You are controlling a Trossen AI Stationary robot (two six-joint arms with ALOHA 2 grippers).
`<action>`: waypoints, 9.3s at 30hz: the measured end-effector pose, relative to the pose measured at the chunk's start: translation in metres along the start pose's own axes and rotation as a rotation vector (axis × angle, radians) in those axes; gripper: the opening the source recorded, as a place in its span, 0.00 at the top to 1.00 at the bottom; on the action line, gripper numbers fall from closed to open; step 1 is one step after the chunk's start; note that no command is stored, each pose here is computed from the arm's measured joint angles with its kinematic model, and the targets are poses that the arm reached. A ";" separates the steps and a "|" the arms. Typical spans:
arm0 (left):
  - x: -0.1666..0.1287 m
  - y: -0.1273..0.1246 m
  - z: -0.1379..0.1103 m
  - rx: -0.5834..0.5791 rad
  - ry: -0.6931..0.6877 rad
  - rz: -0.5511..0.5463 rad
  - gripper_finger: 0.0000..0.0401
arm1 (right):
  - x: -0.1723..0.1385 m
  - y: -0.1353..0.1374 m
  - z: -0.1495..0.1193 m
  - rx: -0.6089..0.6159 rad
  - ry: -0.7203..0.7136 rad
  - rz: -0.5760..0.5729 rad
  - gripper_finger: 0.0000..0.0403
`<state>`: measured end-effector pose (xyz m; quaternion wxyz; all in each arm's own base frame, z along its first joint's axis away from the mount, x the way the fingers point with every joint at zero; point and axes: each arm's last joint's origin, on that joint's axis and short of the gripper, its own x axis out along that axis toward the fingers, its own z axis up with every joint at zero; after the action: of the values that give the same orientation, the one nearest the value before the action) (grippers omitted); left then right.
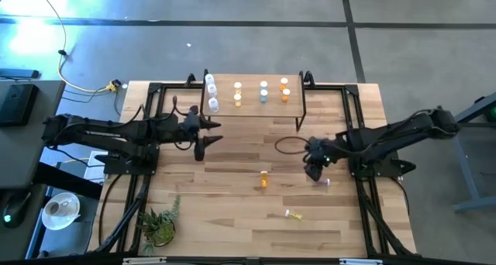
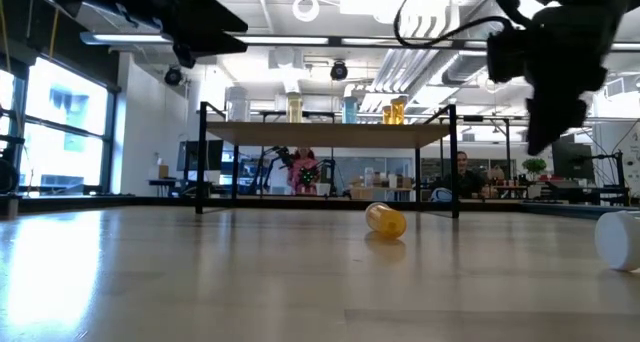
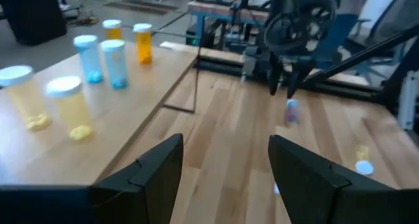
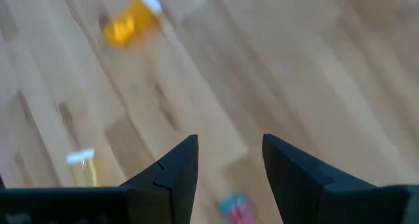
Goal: Pick and place medicine bottles onto shelf by color
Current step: Put the orange pill bottle on the shelf aligned with the other orange pill bottles
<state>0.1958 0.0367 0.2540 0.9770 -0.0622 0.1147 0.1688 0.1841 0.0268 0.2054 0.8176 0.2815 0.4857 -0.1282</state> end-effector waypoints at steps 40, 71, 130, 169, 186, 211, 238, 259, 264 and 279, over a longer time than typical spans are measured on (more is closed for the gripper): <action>0.011 0.001 -0.010 0.155 0.070 0.045 0.46 | -0.036 0.089 0.038 -0.062 -0.454 0.189 0.60; -0.001 0.004 -0.014 0.348 0.146 0.048 0.46 | 0.018 0.115 0.061 0.023 -0.121 -0.137 0.60; -0.006 0.006 -0.035 -0.063 0.362 0.096 0.46 | 0.143 0.109 0.066 0.437 0.051 -0.129 0.60; -0.002 -0.004 -0.022 0.041 0.244 -0.239 0.46 | 0.086 0.153 0.126 0.002 -0.214 -0.026 0.79; 0.001 -0.009 0.014 0.022 -0.136 -0.266 0.46 | -0.015 0.189 0.180 -0.352 -0.523 -0.337 0.79; 0.019 -0.013 0.034 0.014 -0.453 -0.244 0.48 | -0.039 0.195 0.208 -0.490 -0.654 -0.276 0.79; 0.023 -0.013 0.031 0.107 -0.450 -0.222 0.79 | -0.038 0.192 0.208 -0.494 -0.625 -0.259 0.78; 0.034 -0.004 -0.012 0.166 0.013 0.006 0.79 | -0.027 0.145 0.200 -0.378 -0.260 -0.386 0.52; 0.033 -0.008 -0.022 0.146 0.106 -0.010 0.79 | -0.027 0.146 0.207 -0.471 -0.272 -0.310 0.52; 0.045 -0.033 -0.029 0.178 0.047 -0.108 0.79 | -0.011 0.159 0.225 -0.717 -0.319 -0.029 0.52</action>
<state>0.2430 0.0154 0.2180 0.9833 0.0148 0.1487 0.1035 0.4180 0.0238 0.3511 0.9273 -0.0522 0.3705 -0.0041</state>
